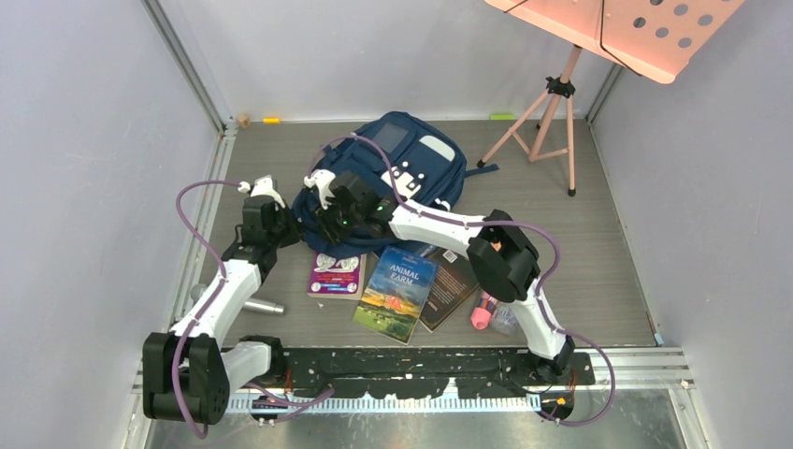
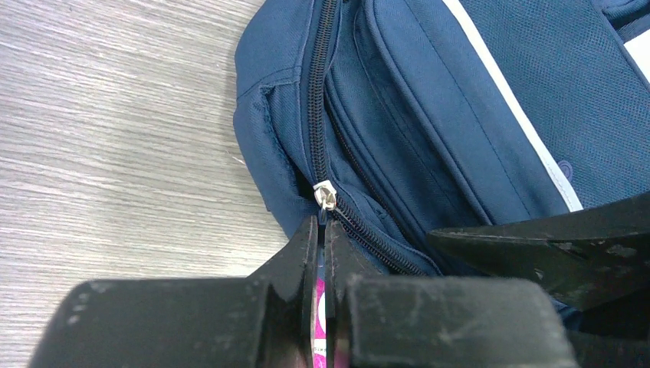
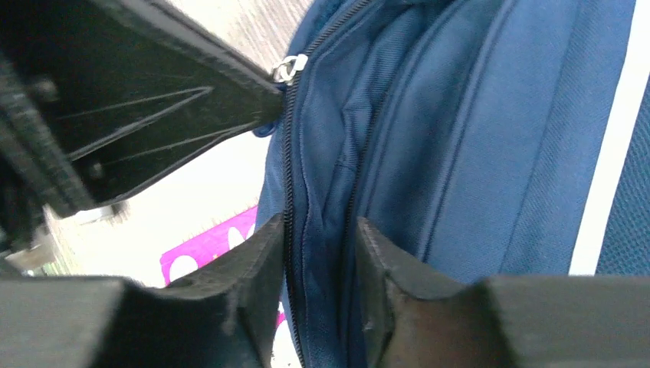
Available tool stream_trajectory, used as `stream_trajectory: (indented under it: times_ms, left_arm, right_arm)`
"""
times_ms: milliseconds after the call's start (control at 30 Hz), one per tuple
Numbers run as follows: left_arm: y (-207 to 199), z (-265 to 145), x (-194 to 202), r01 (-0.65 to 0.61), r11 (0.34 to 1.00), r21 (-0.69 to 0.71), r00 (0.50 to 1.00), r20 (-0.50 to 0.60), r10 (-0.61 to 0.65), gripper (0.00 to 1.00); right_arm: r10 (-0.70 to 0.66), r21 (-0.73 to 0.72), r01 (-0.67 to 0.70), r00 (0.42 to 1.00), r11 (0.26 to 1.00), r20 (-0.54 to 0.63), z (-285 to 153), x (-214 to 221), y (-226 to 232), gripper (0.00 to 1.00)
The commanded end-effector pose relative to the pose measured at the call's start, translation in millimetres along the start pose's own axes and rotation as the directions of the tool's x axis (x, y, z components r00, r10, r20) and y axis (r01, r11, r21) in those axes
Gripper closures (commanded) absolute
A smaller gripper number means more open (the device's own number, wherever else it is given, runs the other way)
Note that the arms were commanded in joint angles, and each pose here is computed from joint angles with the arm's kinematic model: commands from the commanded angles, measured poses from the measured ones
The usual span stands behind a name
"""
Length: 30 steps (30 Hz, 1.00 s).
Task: Pack the student bag
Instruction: Unzip the student bag at the center of the board.
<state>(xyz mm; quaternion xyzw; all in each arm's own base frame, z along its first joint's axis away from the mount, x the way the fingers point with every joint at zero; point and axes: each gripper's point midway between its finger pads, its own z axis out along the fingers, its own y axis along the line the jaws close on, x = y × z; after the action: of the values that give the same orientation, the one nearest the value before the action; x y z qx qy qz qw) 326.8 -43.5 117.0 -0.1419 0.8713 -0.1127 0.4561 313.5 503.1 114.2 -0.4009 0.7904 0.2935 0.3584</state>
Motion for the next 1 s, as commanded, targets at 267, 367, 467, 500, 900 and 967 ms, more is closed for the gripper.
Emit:
stream_trajectory:
  times_ms: [267, 367, 467, 500, 900, 967]
  left_arm:
    - [-3, -10, -16, 0.014, 1.000, 0.007, 1.000, 0.023, -0.014, 1.00]
    - [9, -13, -21, 0.003, 0.999, -0.048, 0.999, 0.037, -0.001, 1.00]
    - [24, -16, -26, 0.020, 0.995, -0.098, 0.998, 0.053, -0.015, 1.00]
    - [27, -16, -28, 0.027, 0.994, -0.104, 0.998, 0.057, -0.021, 1.00]
    - [56, 2, -57, 0.066, 0.978, -0.197, 0.995, 0.088, -0.050, 1.00]
    - [64, 4, -60, 0.073, 0.970, -0.231, 0.994, 0.093, -0.053, 1.00]
  right_arm:
    - [-0.056, 0.086, 0.045, 0.989, 0.995, 0.137, -19, -33, -3, 0.99]
    - [-0.058, 0.109, 0.038, 0.981, 0.993, 0.187, -38, -44, -2, 1.00]
    - [-0.051, 0.137, 0.025, 0.980, 0.990, 0.192, -52, -38, -5, 1.00]
    - [-0.053, 0.143, 0.023, 0.976, 0.989, 0.213, -61, -44, -4, 1.00]
    - [-0.026, 0.135, -0.005, 0.975, 0.991, 0.223, -104, -32, 11, 0.99]
    - [-0.025, 0.132, -0.005, 0.973, 0.991, 0.230, -111, -34, 14, 1.00]
